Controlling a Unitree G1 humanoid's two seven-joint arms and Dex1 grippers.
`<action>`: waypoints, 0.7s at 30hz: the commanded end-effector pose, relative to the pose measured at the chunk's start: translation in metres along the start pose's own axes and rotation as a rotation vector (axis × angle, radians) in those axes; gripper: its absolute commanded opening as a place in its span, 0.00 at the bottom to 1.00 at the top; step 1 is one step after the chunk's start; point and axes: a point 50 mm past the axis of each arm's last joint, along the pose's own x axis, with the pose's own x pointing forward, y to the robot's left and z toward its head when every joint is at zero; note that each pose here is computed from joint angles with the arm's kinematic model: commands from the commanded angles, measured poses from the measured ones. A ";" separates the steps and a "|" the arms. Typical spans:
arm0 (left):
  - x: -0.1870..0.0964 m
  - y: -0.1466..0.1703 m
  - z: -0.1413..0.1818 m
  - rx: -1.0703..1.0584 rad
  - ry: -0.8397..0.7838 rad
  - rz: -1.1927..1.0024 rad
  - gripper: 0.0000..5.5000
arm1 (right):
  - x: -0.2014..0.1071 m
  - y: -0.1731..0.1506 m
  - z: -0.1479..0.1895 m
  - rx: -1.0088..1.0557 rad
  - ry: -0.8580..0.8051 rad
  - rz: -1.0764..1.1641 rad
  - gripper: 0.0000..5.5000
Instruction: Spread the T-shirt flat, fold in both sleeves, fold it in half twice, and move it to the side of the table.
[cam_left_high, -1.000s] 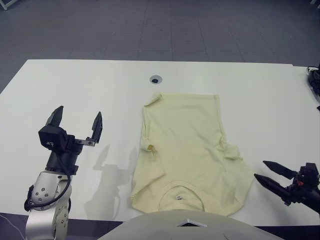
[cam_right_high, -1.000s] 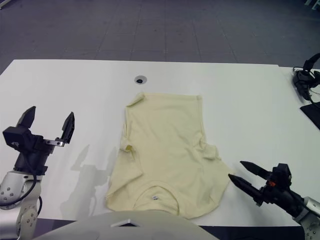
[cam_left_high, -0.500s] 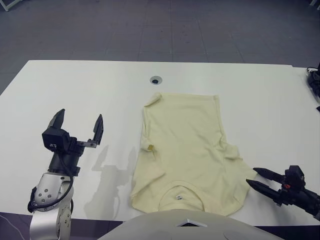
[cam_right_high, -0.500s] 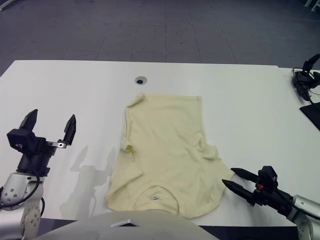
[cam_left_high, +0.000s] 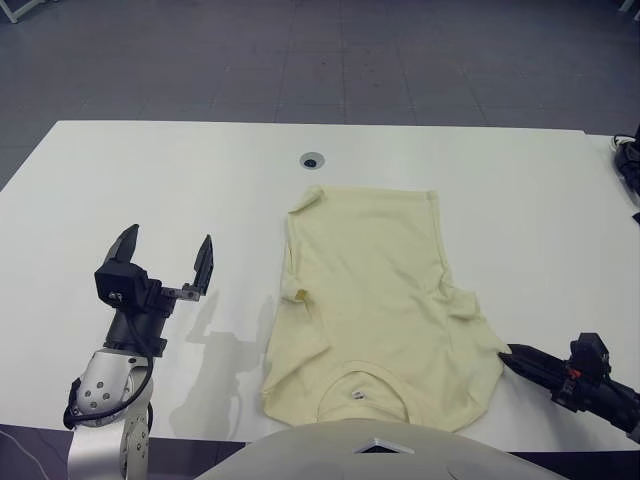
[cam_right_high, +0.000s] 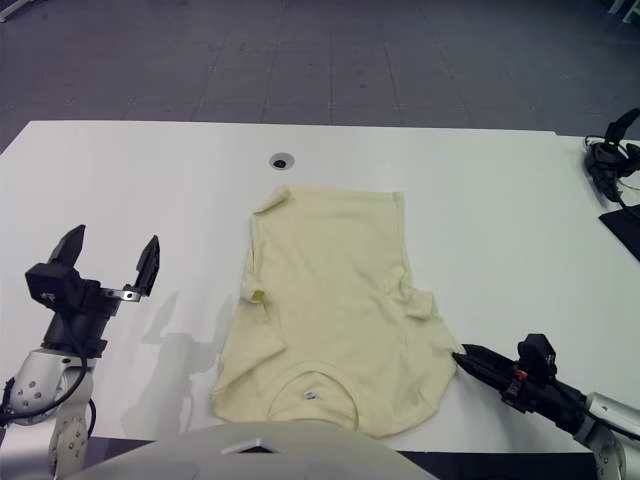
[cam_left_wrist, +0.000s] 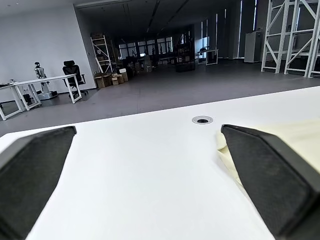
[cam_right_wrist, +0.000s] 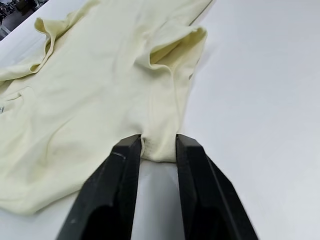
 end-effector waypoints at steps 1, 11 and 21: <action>-0.001 -0.003 -0.002 -0.001 0.008 -0.014 0.98 | 0.000 -0.001 0.002 0.010 -0.022 -0.012 0.09; -0.001 -0.004 -0.003 0.002 0.009 -0.025 0.98 | 0.005 0.007 0.022 -0.007 -0.123 0.065 0.01; -0.001 -0.008 -0.004 0.004 0.011 -0.049 0.98 | 0.025 0.031 0.045 -0.148 -0.122 0.184 0.01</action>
